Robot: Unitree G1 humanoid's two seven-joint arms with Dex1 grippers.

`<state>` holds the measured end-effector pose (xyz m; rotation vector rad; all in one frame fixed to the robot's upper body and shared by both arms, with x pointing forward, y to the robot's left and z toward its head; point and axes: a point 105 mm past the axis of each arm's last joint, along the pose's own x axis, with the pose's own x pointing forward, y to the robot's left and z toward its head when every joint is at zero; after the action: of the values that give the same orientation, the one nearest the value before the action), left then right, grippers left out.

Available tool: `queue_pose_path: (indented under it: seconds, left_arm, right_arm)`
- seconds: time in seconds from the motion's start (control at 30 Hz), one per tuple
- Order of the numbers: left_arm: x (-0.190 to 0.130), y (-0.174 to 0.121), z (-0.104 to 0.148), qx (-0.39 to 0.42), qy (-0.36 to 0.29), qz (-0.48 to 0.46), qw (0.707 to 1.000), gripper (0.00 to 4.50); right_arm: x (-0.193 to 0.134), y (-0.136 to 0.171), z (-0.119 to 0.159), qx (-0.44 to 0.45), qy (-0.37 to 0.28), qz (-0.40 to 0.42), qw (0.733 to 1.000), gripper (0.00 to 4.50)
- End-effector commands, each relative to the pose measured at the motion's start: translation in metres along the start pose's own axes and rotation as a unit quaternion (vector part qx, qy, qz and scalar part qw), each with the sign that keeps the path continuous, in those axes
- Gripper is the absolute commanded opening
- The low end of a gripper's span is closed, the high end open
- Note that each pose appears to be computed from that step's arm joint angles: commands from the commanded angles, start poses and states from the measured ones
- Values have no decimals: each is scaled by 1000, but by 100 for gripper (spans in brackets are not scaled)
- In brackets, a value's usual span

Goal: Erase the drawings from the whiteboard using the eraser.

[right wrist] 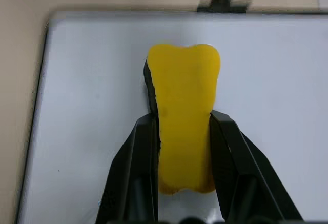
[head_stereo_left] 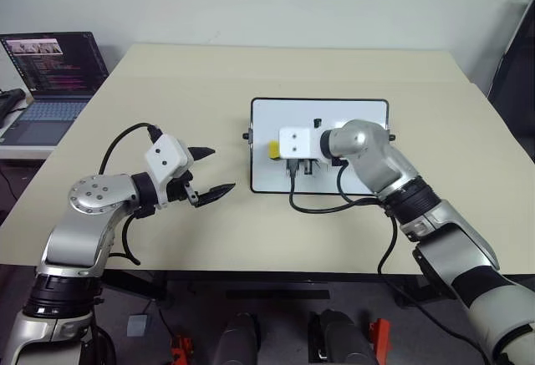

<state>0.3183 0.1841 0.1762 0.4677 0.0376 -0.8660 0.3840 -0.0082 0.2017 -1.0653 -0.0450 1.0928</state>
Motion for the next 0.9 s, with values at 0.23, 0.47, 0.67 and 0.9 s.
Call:
queue_pose_path:
  seconds: [0.23,0.47,0.67,0.9]
  left_arm:
    - [-12,8,55,-10,-99,18,995,450]
    - [-7,4,45,2,-65,4,998,450]
    - [-4,2,36,16,-35,-12,999,450]
    - [-1,4,38,26,-36,-9,999,450]
  right_arm:
    - [-106,-31,-14,95,-85,-61,990,100]
    - [-167,-29,-81,125,30,-112,985,100]
    - [-210,-14,-110,135,103,-117,979,100]
    - [-217,-21,-111,127,105,-134,977,100]
